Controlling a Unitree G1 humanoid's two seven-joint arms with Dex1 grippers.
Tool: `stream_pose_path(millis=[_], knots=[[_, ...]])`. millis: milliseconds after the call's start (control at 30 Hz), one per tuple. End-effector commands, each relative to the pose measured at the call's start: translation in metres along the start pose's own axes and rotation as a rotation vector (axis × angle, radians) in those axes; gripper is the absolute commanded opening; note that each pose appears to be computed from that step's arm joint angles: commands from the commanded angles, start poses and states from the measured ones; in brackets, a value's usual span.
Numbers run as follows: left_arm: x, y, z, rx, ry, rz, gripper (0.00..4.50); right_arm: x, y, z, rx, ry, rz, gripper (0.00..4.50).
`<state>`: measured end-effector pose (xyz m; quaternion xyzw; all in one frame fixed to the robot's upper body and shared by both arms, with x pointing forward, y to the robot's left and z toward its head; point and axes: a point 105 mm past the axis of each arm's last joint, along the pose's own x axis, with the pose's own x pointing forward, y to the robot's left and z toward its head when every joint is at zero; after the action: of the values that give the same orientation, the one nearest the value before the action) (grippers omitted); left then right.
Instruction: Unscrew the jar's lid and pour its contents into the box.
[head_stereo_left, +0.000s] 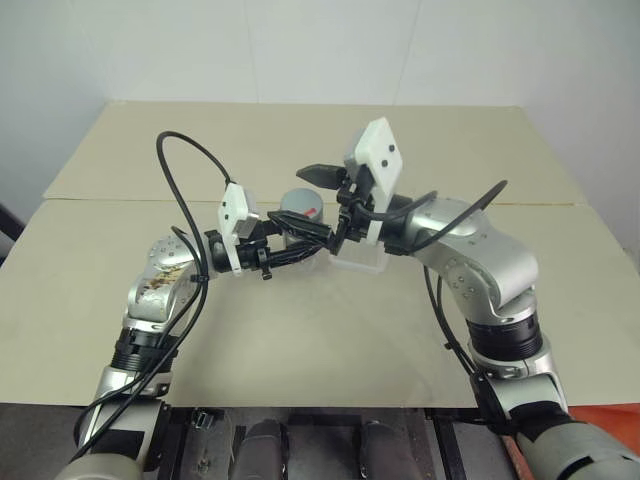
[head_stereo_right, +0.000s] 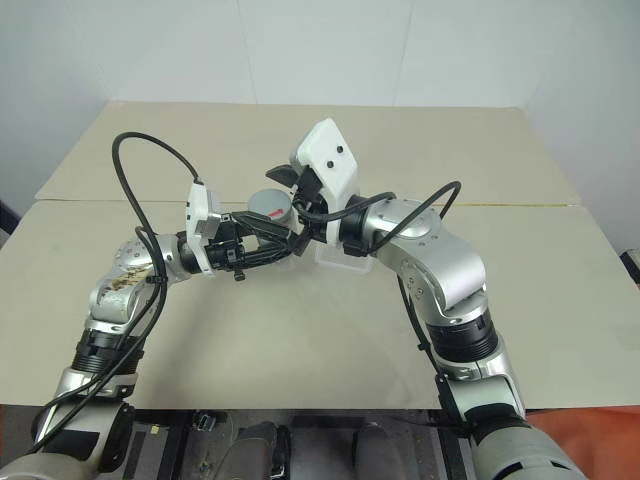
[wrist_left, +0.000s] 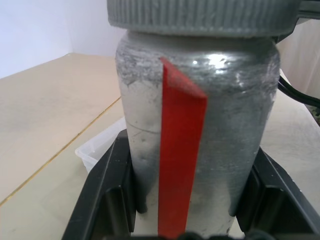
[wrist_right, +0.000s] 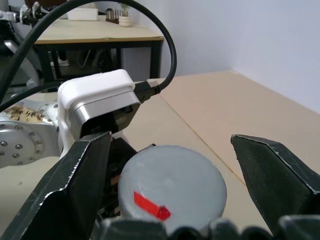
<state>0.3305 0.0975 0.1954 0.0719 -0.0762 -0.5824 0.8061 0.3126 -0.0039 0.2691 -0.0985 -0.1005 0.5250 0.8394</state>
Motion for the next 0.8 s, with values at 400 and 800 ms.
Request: stream_pose_path(millis=[400, 800], knots=[[-0.005, 0.002, 0.016, 0.065, -0.023, -0.003, 2.07, -0.013, -0.01, -0.001, -0.031, 0.026, -0.056, 4.45], [-0.014, 0.0, 0.019, 0.072, -0.021, 0.002, 2.07, -0.023, -0.014, -0.004, -0.026, 0.036, -0.068, 4.45]])
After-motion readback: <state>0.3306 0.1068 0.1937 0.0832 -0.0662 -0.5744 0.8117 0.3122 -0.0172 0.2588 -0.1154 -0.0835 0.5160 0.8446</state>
